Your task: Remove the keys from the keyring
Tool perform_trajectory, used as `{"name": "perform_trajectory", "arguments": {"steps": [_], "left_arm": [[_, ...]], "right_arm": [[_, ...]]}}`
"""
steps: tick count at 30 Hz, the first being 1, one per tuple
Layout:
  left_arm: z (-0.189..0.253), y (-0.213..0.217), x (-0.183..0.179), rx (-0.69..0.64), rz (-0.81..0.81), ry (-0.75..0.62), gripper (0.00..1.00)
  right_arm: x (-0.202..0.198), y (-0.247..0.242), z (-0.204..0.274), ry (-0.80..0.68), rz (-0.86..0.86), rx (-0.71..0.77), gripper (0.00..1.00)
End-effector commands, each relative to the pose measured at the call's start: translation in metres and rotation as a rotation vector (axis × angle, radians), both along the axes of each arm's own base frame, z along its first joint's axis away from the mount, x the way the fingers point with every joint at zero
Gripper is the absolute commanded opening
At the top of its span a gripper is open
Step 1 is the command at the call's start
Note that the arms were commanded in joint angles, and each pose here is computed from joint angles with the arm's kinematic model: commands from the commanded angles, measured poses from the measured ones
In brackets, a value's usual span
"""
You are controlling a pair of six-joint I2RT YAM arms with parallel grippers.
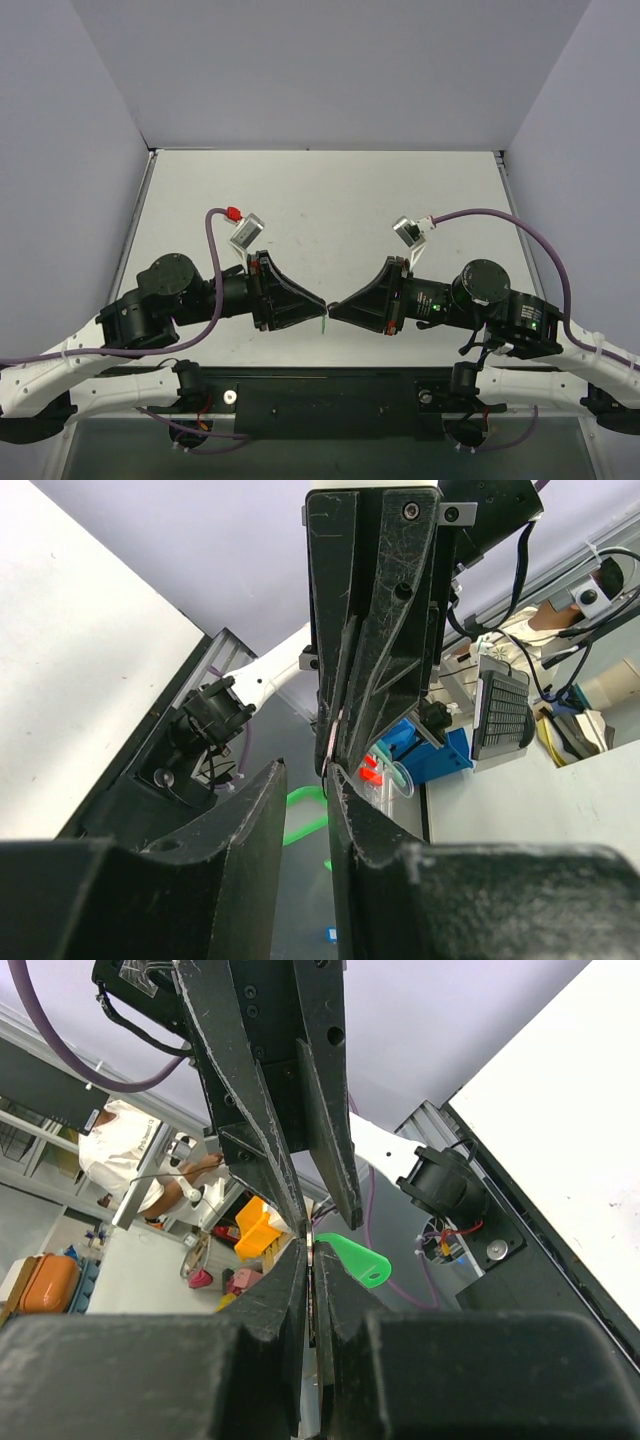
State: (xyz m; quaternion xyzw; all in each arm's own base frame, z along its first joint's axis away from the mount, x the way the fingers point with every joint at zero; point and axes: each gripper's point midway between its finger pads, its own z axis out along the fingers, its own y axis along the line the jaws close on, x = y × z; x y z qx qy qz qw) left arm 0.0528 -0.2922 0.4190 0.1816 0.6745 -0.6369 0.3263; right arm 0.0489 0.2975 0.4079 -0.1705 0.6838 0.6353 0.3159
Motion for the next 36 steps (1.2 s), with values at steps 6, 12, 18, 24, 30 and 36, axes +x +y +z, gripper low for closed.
{"name": "perform_trajectory", "arguments": {"steps": [6,12,18,24,30,36], "left_arm": [[0.03,-0.002,-0.014,-0.1,-0.079,-0.019,0.25],[0.032,-0.001,-0.016,-0.125,-0.083,-0.004,0.0],[0.034,0.003,-0.009,-0.168,-0.034,0.037,0.0],[0.035,0.009,0.004,-0.254,0.07,0.111,0.0],[0.034,0.01,0.014,-0.31,0.177,0.151,0.0],[0.032,0.01,0.018,-0.337,0.25,0.177,0.0]], "right_arm": [[0.0,-0.002,0.012,-0.026,-0.009,0.042,0.0],[0.001,-0.001,0.008,-0.023,-0.012,0.037,0.0],[0.008,0.001,0.005,-0.005,-0.054,0.041,0.0],[0.017,0.003,0.011,0.007,-0.114,0.086,0.0],[0.028,0.008,0.011,0.029,-0.17,0.108,0.0],[0.031,0.015,0.008,0.045,-0.183,0.112,0.0]]}}
